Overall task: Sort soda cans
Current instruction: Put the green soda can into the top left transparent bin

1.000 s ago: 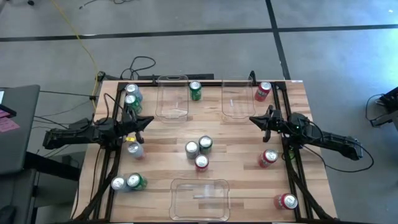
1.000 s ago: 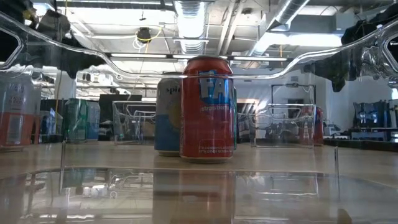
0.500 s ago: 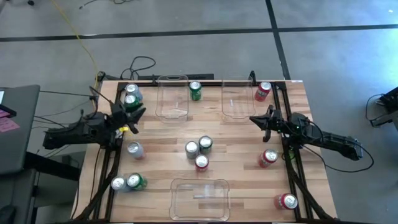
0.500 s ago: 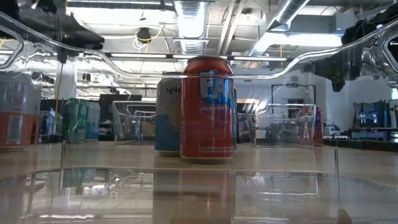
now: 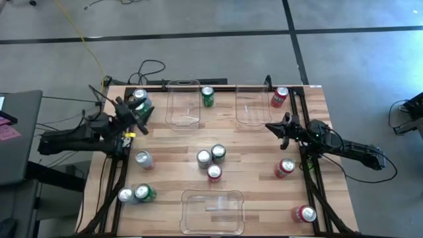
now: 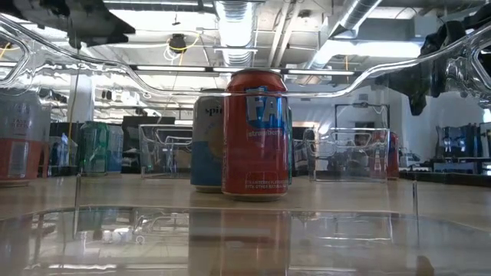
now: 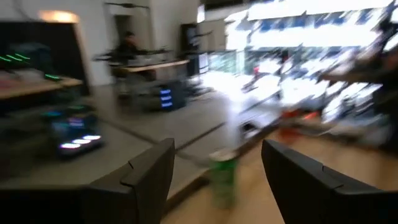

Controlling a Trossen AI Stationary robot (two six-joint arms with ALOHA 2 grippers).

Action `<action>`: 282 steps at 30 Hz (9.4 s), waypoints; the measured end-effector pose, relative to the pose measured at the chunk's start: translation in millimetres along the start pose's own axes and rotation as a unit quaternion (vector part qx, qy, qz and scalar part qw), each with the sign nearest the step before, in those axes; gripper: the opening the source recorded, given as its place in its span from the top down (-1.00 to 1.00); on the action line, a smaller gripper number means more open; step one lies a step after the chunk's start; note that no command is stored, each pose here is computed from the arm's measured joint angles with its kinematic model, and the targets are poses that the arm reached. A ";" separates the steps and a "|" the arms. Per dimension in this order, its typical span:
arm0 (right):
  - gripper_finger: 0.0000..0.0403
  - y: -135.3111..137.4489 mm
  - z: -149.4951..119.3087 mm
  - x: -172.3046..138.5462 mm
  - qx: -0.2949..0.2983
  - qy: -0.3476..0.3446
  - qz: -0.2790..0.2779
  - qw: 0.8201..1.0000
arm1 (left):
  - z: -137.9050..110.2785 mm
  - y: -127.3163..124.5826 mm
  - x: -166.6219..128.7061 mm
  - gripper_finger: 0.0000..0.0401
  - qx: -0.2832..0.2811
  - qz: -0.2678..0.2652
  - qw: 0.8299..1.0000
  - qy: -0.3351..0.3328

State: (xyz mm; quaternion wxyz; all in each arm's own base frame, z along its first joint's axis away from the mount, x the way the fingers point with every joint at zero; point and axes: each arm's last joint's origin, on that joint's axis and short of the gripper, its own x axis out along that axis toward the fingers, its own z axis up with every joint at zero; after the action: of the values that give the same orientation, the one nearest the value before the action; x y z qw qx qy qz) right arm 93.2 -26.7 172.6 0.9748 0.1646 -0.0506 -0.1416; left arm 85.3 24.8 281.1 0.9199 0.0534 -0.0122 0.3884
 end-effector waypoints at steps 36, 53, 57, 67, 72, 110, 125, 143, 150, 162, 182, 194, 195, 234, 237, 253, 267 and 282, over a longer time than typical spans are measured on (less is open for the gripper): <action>0.26 2.9 15.3 -1.0 -0.031 -0.106 -0.038 0.993 | -1.6 -24.2 46.0 -0.18 0.047 -0.029 0.979 0.195; -0.71 13.5 53.7 -9.6 -0.117 -0.123 -0.059 0.984 | 11.0 7.6 42.3 -0.18 -0.049 0.116 0.924 0.361; -0.87 11.6 57.4 -6.1 -0.103 -0.106 -0.079 0.986 | 17.7 11.1 53.5 -0.29 -0.042 0.143 0.907 0.393; -0.97 6.8 67.5 18.7 -0.082 -0.011 -0.136 0.987 | -3.7 18.9 78.6 -0.73 0.003 0.168 0.849 0.501; -0.98 11.0 78.9 27.4 -0.081 -0.003 -0.135 0.988 | -3.0 27.0 74.1 -0.90 0.012 0.185 0.841 0.508; -0.97 13.8 73.0 46.1 -0.055 0.021 -0.117 0.991 | -41.7 74.9 85.9 -0.89 -0.104 0.223 0.822 0.514; -0.96 19.3 70.2 46.2 -0.044 0.030 -0.098 0.994 | -61.5 71.4 100.7 -0.80 -0.100 0.269 0.782 0.553; -0.96 17.7 65.9 45.6 -0.038 0.052 -0.106 0.992 | -58.7 63.7 94.7 -0.50 -0.115 0.230 0.785 0.564; -0.96 19.3 63.8 45.3 -0.030 0.061 -0.101 0.993 | -31.7 49.0 80.0 -0.50 -0.137 0.180 0.820 0.526; -0.96 19.6 63.7 45.3 -0.013 0.059 -0.101 0.993 | 52.3 34.8 107.3 -0.50 -0.111 0.098 0.885 0.442; -0.96 16.9 56.3 43.6 0.001 0.097 -0.116 0.989 | 13.5 13.9 257.9 -0.51 0.013 0.061 0.857 0.512; -0.96 15.9 53.8 42.8 -0.001 0.109 -0.121 0.987 | -35.9 30.5 289.5 -0.51 0.013 0.099 0.834 0.543; -0.96 15.9 53.8 42.8 -0.001 0.109 -0.122 0.987 | -37.6 31.4 290.0 -0.51 0.013 0.100 0.836 0.540; -0.96 15.8 53.9 42.9 0.006 0.107 -0.124 0.987 | 4.6 19.2 254.7 -0.93 0.050 0.047 0.892 0.448; -0.96 15.8 54.0 42.9 0.006 0.106 -0.123 0.987 | 18.1 5.4 255.6 -0.93 0.042 -0.046 0.915 0.398; -0.96 21.2 55.9 43.8 0.011 0.093 -0.106 0.990 | -10.2 -32.8 288.4 -0.93 0.124 -0.243 0.906 0.325; -0.96 20.6 55.9 43.7 0.007 0.091 -0.113 0.989 | -20.8 -22.4 342.5 -0.93 0.152 -0.258 0.873 0.384; -0.96 19.7 53.4 44.0 0.004 0.103 -0.118 0.988 | -47.5 -21.6 356.9 -0.93 0.158 -0.257 0.859 0.414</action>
State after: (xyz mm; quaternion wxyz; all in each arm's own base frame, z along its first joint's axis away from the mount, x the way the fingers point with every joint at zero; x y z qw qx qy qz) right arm 132.6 -38.1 231.8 0.9506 0.1869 0.0693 -0.2378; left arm 348.9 269.5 254.8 0.8862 0.0339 0.4459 0.1212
